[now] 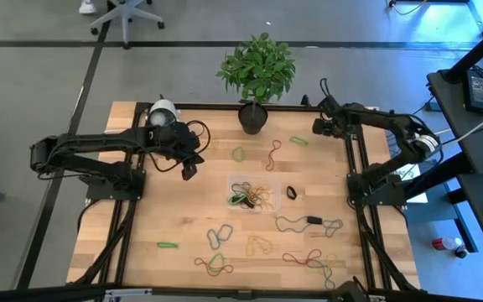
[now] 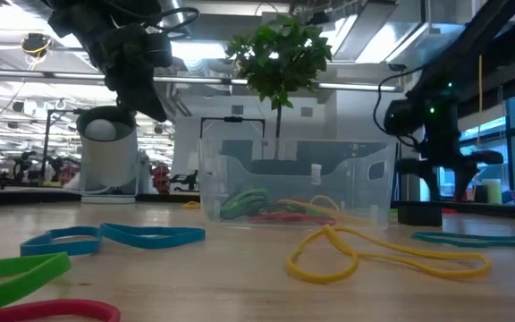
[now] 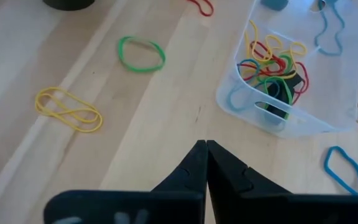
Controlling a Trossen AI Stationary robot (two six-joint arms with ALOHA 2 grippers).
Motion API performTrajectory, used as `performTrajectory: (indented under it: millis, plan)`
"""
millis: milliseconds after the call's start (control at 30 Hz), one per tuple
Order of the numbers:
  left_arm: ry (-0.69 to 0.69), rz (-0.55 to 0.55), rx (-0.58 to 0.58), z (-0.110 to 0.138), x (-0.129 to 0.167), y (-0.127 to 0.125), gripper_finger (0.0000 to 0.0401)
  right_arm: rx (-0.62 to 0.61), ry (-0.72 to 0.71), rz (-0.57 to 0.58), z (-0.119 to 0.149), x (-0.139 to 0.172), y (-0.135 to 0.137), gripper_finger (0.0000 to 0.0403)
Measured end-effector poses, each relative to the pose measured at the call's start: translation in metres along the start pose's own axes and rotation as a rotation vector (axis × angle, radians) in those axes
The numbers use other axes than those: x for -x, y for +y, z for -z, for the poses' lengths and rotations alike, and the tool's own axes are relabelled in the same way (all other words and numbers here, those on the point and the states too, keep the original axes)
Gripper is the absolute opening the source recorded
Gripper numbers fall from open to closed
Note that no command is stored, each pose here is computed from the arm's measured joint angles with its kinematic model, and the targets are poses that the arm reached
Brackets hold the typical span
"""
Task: Pick and place rubber bands into bin
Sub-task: Put the red rubber band into the bin
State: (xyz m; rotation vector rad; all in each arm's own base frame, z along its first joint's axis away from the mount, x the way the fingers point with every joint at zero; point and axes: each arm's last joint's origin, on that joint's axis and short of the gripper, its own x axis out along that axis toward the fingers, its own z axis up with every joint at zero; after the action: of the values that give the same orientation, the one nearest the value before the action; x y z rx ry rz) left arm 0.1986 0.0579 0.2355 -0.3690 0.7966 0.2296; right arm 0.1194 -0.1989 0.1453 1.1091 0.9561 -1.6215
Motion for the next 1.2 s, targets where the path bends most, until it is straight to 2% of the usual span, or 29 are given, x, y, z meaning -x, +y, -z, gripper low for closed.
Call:
performTrajectory:
  millis: [200,367,467,600,633,800,967,1200]
  plan:
    - [-0.002,0.001,-0.026,0.000,0.000,0.000,0.0001,-0.115,0.024,-0.024,0.010,-0.022,0.001,0.0157]
    - [-0.001,0.000,-0.025,0.000,0.000,0.000,0.0002,-0.129,-0.026,-0.025,0.012,-0.023,0.004,0.0128]
    - [-0.001,0.000,-0.030,0.000,0.000,0.000,0.0001,-0.072,-0.043,-0.031,0.014,-0.022,0.006,0.0092]
    - [-0.001,0.000,-0.060,0.000,0.000,0.000,0.0002,-0.042,-0.065,-0.039,0.019,-0.018,0.011,0.0018]
    - [-0.001,0.000,-0.062,0.000,0.000,0.000,0.0002,-0.039,-0.073,-0.044,0.020,-0.016,0.012,0.0010]
    - [-0.002,-0.002,-0.067,0.000,0.000,0.000,0.0002,-0.103,-0.090,-0.093,0.033,-0.001,0.017,0.0011]
    - [0.001,-0.016,-0.064,0.000,0.000,0.004,0.0001,-0.153,-0.274,-0.086,0.037,0.017,0.019,0.0008]
    - [0.005,-0.029,-0.062,0.000,0.001,0.009,0.0002,-0.194,-0.376,-0.046,0.033,0.010,0.015,0.0057]
